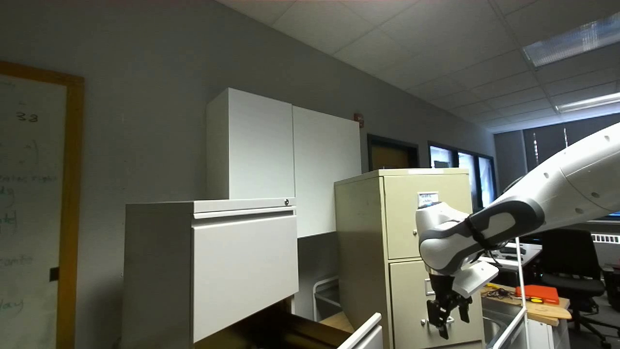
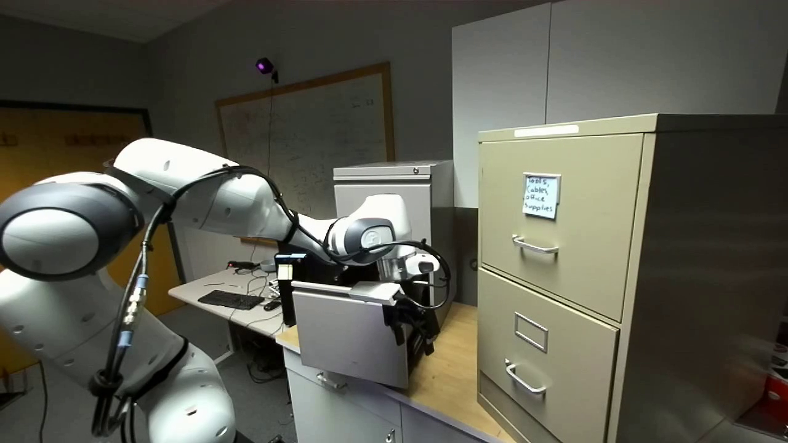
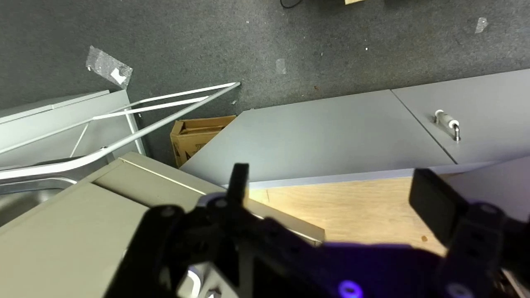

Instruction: Close the bottom drawer

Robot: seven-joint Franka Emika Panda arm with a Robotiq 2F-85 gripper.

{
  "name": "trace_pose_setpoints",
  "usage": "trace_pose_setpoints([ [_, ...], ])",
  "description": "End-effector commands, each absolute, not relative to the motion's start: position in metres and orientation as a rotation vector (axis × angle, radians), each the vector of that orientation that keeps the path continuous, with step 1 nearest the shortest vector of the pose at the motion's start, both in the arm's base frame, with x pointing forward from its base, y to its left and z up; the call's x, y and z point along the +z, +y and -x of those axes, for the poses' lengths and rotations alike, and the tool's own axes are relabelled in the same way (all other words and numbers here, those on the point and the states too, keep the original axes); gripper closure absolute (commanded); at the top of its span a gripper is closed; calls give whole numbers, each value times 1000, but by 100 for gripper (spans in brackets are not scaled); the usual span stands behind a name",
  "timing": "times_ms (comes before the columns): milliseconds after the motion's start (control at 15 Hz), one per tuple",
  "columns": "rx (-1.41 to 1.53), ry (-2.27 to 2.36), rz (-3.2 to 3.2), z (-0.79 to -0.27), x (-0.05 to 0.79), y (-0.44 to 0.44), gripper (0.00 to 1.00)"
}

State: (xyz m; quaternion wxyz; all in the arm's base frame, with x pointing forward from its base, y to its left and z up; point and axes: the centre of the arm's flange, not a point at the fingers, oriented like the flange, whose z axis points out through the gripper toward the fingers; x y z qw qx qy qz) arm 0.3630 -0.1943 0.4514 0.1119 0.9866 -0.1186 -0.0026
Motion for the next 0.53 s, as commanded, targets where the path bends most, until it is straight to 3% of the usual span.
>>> trace_pose_setpoints([
  [0,30,-287,-2936,-375,455,-177,0],
  [67,36,-268,-2949,-379,455,-170,0],
  [133,36,-258,-2957,-382,454,-164,25],
  [267,38,-223,-2979,-389,453,-150,33],
  [467,42,-172,-3010,-400,449,-127,58],
])
